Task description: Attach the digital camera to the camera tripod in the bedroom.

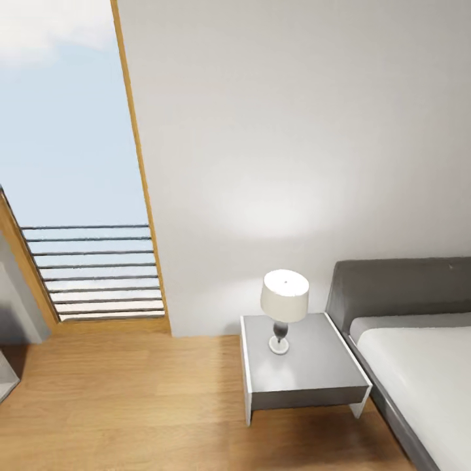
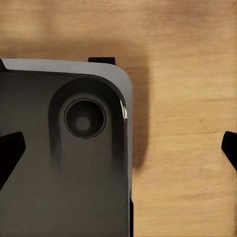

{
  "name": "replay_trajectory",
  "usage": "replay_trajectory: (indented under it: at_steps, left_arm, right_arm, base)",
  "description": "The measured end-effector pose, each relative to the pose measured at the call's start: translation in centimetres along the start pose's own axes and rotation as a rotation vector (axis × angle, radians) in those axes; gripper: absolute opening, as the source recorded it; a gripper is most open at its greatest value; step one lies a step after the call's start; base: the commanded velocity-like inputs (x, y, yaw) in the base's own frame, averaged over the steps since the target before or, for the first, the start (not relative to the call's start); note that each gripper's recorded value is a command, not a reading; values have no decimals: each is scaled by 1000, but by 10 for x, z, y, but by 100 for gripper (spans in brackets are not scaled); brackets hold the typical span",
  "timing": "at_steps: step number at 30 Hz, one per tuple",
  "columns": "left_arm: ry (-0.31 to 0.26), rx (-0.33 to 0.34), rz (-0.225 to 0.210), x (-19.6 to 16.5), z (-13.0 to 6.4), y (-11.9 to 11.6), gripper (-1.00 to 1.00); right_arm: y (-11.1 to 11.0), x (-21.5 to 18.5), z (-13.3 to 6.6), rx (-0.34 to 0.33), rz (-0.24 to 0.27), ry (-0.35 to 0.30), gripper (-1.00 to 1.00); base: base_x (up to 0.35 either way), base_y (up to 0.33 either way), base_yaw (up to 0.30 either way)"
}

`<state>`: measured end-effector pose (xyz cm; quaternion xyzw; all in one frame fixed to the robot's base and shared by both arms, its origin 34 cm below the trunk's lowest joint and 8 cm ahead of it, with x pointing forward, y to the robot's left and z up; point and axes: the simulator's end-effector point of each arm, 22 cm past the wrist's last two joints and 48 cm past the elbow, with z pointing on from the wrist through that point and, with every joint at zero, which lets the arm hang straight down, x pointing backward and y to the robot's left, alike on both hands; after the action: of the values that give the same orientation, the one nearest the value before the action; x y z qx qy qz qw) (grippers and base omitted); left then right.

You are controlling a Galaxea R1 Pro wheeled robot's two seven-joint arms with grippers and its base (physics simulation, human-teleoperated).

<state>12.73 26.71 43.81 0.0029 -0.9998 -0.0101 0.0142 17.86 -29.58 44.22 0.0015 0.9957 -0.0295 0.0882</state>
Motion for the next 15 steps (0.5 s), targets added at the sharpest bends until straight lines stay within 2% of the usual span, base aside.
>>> replay_trajectory:
  at_steps: [15]
  left_arm:
    - [0,0,1,0,0,0,100]
  right_arm:
    - [0,0,0,0,0,-1,100]
  base:
    - [125,0,295]
